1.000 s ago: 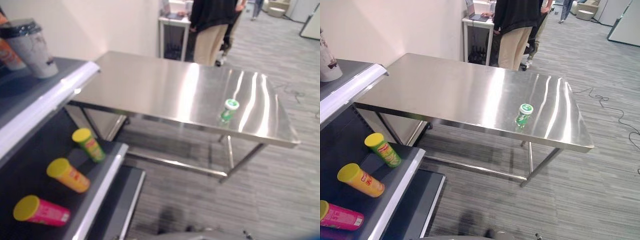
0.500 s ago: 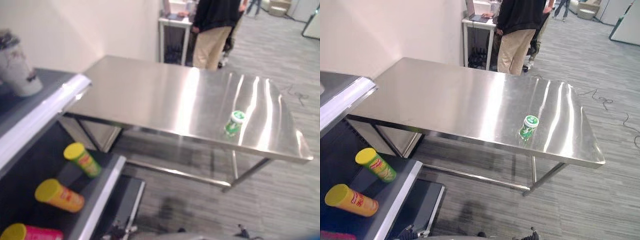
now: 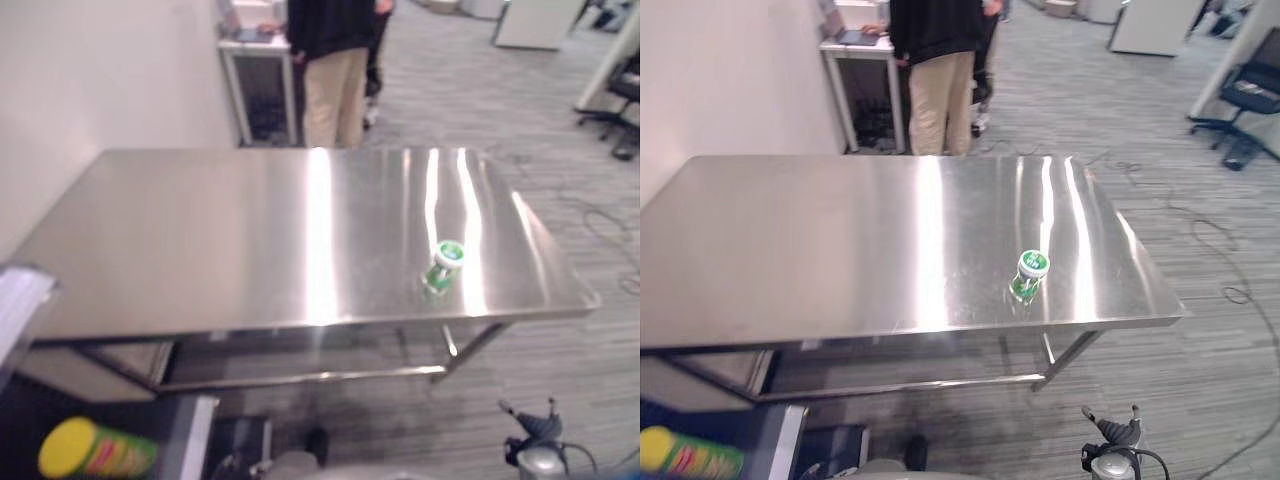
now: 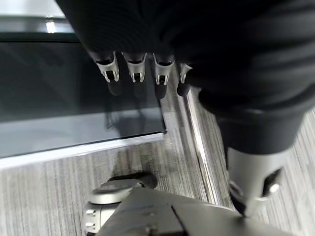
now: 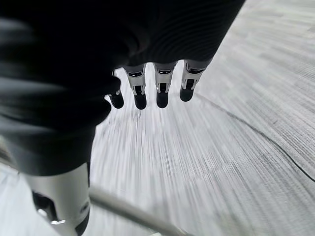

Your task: Put the goods on the table back onto the shelves and tidy them up.

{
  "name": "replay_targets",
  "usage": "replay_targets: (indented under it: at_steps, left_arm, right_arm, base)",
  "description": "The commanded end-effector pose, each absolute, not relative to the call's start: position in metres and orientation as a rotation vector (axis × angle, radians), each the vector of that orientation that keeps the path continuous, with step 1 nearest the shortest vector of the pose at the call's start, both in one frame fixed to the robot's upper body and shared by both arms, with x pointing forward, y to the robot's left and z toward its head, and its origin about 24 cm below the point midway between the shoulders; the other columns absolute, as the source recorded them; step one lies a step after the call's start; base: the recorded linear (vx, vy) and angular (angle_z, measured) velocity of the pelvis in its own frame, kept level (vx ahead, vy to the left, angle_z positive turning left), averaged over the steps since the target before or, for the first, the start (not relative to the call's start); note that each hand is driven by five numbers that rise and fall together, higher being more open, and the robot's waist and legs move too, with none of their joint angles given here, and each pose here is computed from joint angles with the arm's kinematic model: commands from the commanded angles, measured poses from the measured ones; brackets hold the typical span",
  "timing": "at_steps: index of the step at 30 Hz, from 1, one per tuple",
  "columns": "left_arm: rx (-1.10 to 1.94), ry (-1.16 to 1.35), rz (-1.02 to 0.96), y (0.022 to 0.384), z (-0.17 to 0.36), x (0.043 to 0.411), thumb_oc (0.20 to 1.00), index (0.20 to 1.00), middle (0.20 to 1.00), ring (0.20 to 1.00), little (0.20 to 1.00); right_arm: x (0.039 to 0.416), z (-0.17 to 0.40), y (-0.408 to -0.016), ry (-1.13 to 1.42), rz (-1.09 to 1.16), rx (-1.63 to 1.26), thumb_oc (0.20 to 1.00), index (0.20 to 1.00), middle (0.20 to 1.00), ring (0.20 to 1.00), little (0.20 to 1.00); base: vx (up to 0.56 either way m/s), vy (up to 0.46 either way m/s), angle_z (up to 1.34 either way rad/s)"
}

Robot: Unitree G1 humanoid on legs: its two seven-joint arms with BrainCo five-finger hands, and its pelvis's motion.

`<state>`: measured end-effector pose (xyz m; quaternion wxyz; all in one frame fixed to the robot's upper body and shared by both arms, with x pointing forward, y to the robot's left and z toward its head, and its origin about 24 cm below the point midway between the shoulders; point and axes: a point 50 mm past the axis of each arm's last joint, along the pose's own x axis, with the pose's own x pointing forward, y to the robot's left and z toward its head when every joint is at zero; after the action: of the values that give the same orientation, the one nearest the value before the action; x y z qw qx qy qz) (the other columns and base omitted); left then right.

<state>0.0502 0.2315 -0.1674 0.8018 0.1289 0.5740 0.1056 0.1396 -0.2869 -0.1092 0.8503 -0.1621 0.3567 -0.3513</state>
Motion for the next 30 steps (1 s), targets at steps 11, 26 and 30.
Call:
replay_targets:
  at_steps: [11, 26, 30]
  left_arm:
    - [0.229, 1.216, 0.326, 0.233, -0.167, 0.053, 1.0, 1.0, 1.0, 1.0, 1.0]
    - [0.351, 1.284, 0.084, 0.209, -0.174, 0.047, 1.0, 1.0, 1.0, 1.0, 1.0]
    - [0.364, 1.316, 0.098, 0.212, -0.174, 0.039, 1.0, 1.0, 1.0, 1.0, 1.0]
  right_arm:
    - [0.144, -0.082, -0.306, 0.522, -1.085, -0.079, 1.0, 1.0, 1.0, 1.0, 1.0]
    - [0.164, 0.003, -0.322, 0.041, -0.994, 0.001, 1.0, 1.0, 1.0, 1.0, 1.0]
    - [0.165, 0.035, -0.332, -0.077, -1.021, -0.128, 1.0, 1.0, 1.0, 1.0, 1.0]
  base:
    - [0.14, -0.149, 0.03]
    - [0.07, -0.095, 0.05]
    - [0.02, 0.047, 0.0]
